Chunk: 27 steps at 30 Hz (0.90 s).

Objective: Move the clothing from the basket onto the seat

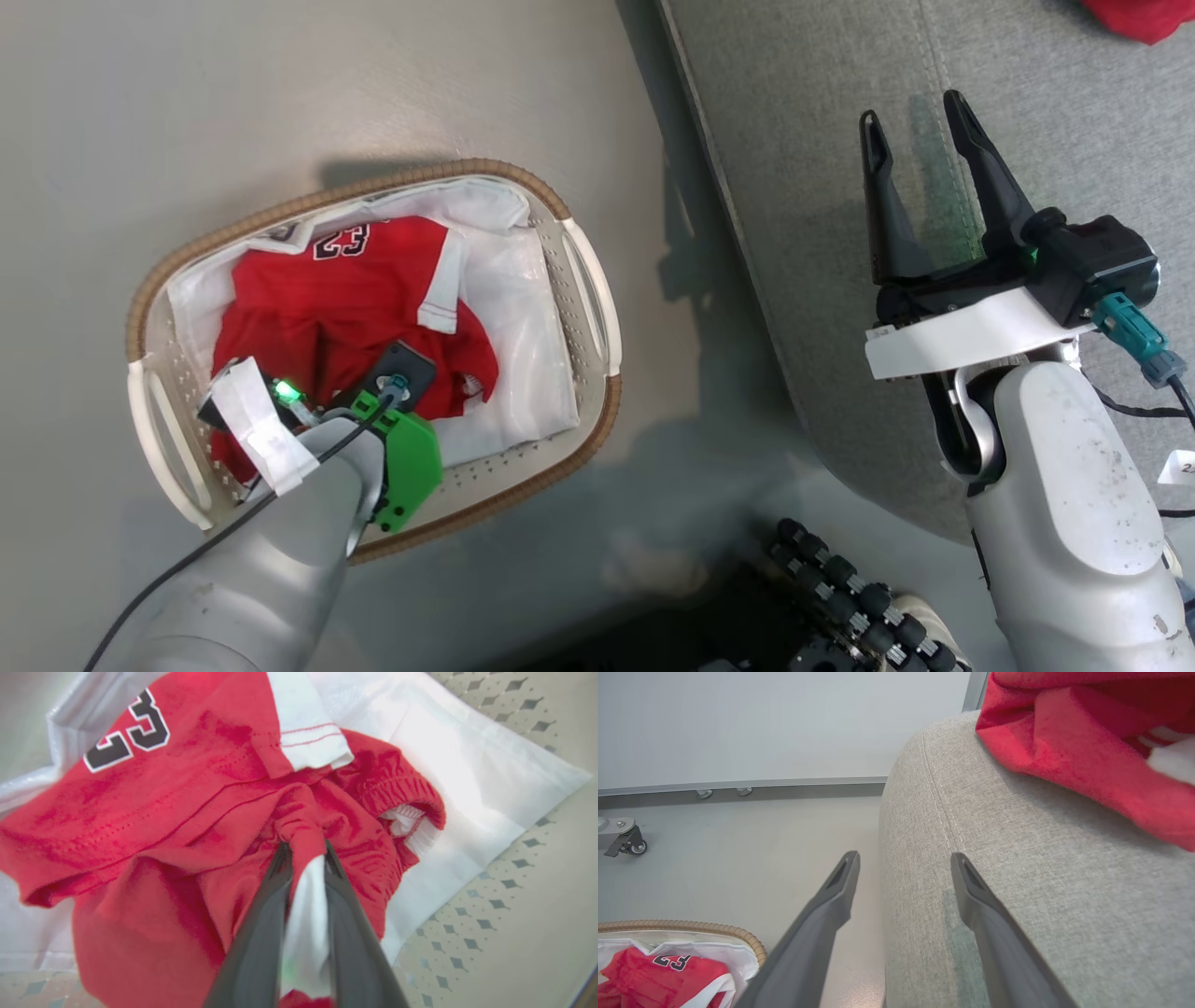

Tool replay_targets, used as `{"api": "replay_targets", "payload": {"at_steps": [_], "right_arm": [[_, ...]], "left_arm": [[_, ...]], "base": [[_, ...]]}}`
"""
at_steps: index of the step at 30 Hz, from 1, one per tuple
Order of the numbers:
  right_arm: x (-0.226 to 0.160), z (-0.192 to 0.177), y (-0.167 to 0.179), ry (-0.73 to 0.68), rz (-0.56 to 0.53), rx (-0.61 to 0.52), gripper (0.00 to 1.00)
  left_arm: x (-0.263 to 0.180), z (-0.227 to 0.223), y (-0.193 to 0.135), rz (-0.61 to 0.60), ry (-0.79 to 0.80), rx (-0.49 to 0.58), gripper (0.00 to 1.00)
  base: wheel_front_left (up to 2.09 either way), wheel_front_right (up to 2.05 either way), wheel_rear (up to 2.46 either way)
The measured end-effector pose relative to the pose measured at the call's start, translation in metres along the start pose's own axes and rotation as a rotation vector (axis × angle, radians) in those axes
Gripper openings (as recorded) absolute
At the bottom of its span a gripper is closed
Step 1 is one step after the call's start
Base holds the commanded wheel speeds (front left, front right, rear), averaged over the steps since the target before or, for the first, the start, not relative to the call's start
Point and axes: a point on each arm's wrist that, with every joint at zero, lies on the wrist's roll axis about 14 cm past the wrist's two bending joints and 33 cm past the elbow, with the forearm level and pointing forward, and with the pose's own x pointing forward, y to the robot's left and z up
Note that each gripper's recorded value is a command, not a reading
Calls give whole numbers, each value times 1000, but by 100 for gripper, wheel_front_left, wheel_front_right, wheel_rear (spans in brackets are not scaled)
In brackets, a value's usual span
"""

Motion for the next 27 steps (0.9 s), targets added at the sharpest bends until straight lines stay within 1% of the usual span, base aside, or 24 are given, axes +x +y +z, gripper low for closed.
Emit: {"api": "replay_targets", "payload": {"at_steps": [6,13,16,23,27], "right_arm": [[-11,14,-1,-20,-7,-19,100],[-31,37,1,-56,-5,-38,100],[-41,46,5,-73,3,-42,100],[-73,62,12,-102,13,-40,100],[-91,74,19,-130,31,-33,100]], "left_arm": [[-19,43,-10,12,-142,-18,0],[-58,104,-18,38,-324,14,0],[-81,139,-22,53,-434,35,0],[-147,194,-27,122,-629,135,0],[-188,225,-35,163,-734,212,0]], "base": [[0,0,0],[0,0,0],[0,0,0],[0,0,0],[0,0,0]]}}
